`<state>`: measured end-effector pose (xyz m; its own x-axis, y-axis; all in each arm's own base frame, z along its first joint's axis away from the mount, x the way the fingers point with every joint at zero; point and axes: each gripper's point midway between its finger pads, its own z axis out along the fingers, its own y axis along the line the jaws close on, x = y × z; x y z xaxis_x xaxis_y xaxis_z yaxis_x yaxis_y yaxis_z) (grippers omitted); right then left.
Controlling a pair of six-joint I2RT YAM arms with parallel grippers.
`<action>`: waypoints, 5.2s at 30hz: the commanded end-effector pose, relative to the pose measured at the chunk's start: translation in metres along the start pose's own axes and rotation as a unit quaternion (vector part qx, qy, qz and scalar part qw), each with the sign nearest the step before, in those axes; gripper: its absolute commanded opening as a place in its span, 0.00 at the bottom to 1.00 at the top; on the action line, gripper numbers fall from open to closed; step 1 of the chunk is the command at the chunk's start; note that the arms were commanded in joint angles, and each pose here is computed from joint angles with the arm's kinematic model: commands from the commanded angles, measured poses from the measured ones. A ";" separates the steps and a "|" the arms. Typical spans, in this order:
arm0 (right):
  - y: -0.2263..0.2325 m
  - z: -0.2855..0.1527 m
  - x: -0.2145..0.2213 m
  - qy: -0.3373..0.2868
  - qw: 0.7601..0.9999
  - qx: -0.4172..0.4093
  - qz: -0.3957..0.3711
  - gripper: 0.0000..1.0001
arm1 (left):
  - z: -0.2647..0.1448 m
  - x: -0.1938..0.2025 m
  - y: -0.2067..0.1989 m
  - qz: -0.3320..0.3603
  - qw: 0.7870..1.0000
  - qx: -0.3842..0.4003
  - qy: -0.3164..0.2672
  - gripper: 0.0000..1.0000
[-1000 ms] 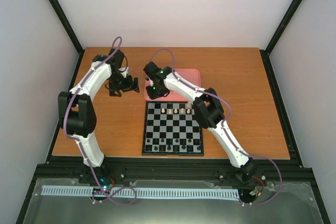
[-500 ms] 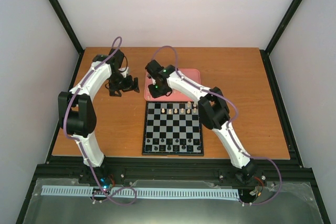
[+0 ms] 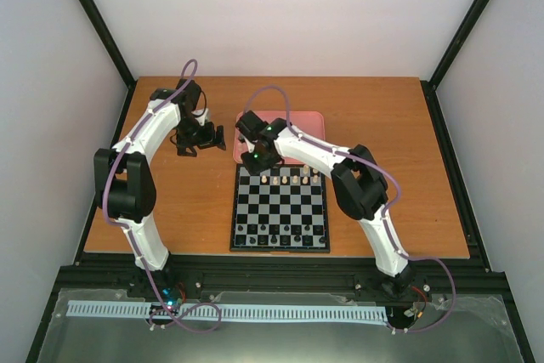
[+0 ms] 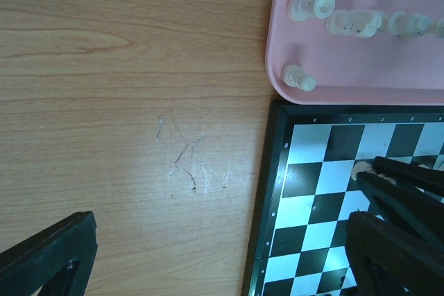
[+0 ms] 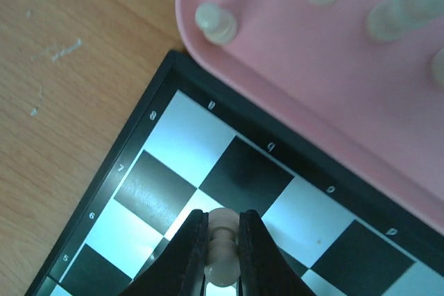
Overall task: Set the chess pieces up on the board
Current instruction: Place the chess piece on the chessboard, then pick up the chess piece from the storage box, then place the chess piece on the chessboard.
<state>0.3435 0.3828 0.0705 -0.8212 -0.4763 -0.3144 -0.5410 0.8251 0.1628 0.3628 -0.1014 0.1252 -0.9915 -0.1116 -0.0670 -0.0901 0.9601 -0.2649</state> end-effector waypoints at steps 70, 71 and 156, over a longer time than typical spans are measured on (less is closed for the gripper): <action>0.015 0.024 -0.056 -0.028 0.999 -0.030 -0.006 0.44 | -0.020 -0.006 -0.003 -0.003 0.999 -0.001 -0.037 1.00; 0.014 0.026 -0.057 -0.028 0.999 -0.030 -0.006 0.44 | -0.020 -0.007 -0.003 -0.003 0.999 -0.001 -0.037 1.00; 0.046 0.012 0.014 0.024 0.997 -0.059 -0.054 0.03 | -0.017 -0.003 -0.003 -0.007 0.999 0.002 -0.033 1.00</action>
<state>0.3181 0.4195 0.0723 -0.7635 -0.5578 -0.3255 -0.6371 0.7329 0.2386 0.3623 -0.0970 0.1296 -0.9874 -0.1312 -0.0881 -0.1059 0.9630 -0.2477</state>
